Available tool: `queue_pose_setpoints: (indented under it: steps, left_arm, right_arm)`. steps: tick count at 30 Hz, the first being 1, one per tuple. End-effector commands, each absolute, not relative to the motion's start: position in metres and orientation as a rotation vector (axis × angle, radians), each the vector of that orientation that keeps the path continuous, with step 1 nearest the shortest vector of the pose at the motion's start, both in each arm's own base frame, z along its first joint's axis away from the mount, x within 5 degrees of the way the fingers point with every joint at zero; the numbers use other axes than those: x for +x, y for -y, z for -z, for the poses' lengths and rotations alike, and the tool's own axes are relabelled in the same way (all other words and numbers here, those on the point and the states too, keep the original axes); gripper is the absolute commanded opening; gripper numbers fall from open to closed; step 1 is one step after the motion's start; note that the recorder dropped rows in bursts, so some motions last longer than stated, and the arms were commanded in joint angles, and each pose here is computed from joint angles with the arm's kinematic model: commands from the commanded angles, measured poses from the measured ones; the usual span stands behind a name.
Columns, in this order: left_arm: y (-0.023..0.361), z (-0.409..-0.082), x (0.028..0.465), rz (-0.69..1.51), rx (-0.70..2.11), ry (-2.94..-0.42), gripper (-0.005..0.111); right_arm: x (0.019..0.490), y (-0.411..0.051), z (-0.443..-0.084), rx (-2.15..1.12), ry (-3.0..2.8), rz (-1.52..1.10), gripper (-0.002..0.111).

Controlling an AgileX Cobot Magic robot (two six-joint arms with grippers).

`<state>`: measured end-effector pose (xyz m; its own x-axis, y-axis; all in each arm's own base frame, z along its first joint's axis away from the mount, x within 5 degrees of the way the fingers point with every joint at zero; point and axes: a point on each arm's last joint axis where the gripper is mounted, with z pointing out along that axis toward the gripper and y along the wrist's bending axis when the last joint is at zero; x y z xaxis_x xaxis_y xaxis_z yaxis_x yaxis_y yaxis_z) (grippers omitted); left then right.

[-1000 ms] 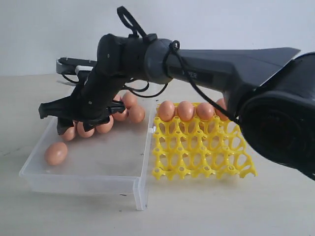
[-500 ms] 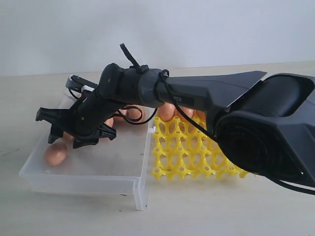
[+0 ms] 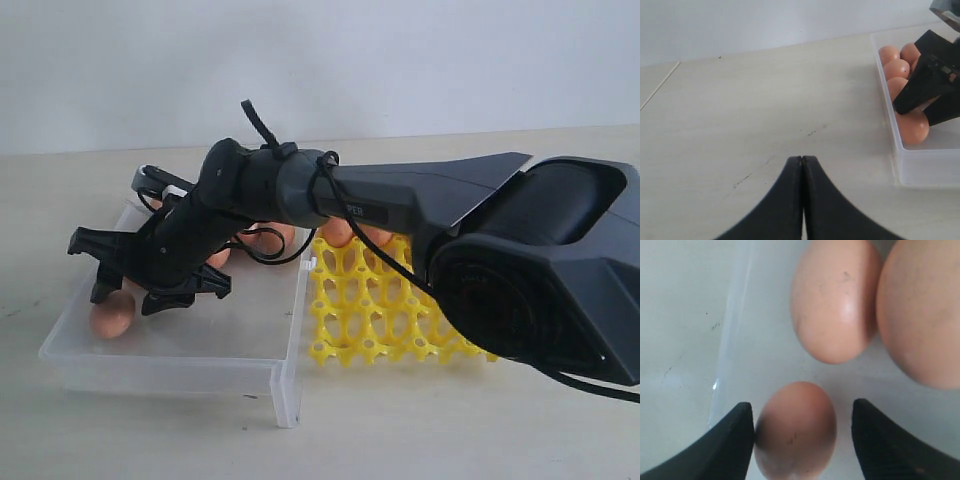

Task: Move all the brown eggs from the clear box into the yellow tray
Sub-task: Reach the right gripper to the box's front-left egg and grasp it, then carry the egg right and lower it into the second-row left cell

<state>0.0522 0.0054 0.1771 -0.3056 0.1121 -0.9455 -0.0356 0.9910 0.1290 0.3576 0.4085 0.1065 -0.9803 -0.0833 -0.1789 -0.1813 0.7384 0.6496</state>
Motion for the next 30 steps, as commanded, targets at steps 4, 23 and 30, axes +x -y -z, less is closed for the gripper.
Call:
queue_pose_setpoints:
  steps: [4,23,30]
  left_arm:
    - [-0.005,-0.179,0.052,-0.136,0.055,-1.863,0.0]
    - [-0.005,-0.179,0.052,-0.136,0.055,-1.863,0.0]
    - [-0.005,-0.179,0.052,-0.136,0.055,-1.863,0.0]
  right_arm:
    - [0.356,-0.414,-0.098,-0.207,-2.789,-1.077,0.05]
    - [0.359,-0.408,-0.146,-0.475,-2.625,-0.961,0.0]
    - [0.348,-0.398,-0.19,-0.577,-2.466,-0.926,0.0]
